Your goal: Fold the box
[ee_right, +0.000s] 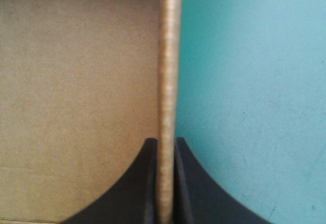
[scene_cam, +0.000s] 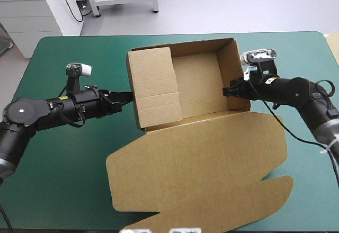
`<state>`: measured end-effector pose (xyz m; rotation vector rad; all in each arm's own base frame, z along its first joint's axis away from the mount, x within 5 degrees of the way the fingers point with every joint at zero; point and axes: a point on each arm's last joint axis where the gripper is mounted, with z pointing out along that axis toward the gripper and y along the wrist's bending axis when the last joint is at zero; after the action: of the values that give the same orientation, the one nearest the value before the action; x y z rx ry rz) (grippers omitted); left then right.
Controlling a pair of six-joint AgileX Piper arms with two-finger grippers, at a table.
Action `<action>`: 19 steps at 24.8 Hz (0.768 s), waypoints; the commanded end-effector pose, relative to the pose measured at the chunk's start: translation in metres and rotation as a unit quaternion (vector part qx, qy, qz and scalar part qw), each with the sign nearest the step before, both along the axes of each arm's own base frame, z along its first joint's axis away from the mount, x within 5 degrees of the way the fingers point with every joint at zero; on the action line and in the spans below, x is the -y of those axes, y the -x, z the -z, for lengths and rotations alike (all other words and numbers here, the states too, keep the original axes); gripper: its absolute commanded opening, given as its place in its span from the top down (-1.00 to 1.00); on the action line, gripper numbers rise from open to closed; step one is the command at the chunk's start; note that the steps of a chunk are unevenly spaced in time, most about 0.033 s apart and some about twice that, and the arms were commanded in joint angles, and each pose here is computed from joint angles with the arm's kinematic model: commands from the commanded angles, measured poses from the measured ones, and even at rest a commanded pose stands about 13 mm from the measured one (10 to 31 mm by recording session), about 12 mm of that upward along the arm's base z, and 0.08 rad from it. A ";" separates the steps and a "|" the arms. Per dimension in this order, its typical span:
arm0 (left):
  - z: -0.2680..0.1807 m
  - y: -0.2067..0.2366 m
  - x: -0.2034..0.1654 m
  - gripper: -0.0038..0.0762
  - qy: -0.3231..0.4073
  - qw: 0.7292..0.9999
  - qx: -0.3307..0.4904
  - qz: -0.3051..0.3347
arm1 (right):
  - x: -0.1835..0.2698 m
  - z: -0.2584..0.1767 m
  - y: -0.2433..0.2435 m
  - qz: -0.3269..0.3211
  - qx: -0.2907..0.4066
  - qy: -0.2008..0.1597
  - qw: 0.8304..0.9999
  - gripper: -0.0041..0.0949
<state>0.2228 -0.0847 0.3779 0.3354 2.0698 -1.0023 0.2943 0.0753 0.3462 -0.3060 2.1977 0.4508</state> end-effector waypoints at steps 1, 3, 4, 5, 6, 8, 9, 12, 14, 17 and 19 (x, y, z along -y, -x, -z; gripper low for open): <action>-0.018 0.006 0.003 0.82 0.034 0.999 0.022 0.000 | 0.003 -0.022 0.003 0.018 0.044 -0.016 0.999 0.95; -0.018 0.008 0.004 0.53 0.036 0.999 0.015 0.014 | 0.004 -0.021 0.002 0.019 0.048 -0.010 0.999 0.95; -0.018 0.010 0.005 0.30 0.044 0.999 0.008 0.022 | 0.004 -0.020 0.001 0.019 0.046 -0.008 0.999 0.95; -0.019 0.010 0.006 0.18 0.050 0.998 0.003 0.023 | 0.004 -0.019 0.000 0.019 0.045 -0.008 0.999 0.95; -0.019 0.011 0.006 0.05 0.055 0.998 -0.003 0.027 | 0.004 -0.018 -0.001 0.019 0.043 -0.007 0.999 0.95; -0.018 0.012 0.007 -0.19 0.063 0.997 -0.023 0.027 | 0.003 -0.015 -0.003 0.019 0.037 -0.007 0.999 0.95; -0.018 0.012 0.007 -0.22 0.065 0.997 -0.028 0.025 | 0.003 -0.014 -0.004 0.020 0.036 -0.008 0.999 0.95; -0.018 0.012 0.007 -0.23 0.069 0.997 -0.035 0.021 | 0.003 -0.013 -0.004 0.020 0.035 -0.008 0.999 0.95; -0.016 0.009 0.007 -0.23 0.068 0.997 -0.038 0.018 | 0.003 -0.013 -0.004 0.020 0.035 -0.008 0.999 0.95; -0.010 0.002 0.008 -0.23 0.075 0.995 -0.066 0.010 | 0.003 -0.013 -0.004 0.020 0.035 -0.008 0.999 0.94; -0.005 -0.001 0.012 -0.23 0.066 0.995 -0.075 0.014 | 0.003 -0.013 -0.004 0.020 0.035 -0.008 0.999 0.94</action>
<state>0.2234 -0.0909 0.3705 0.2514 2.1703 -1.1539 0.3011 0.0745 0.3354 -0.3292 2.2364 0.4109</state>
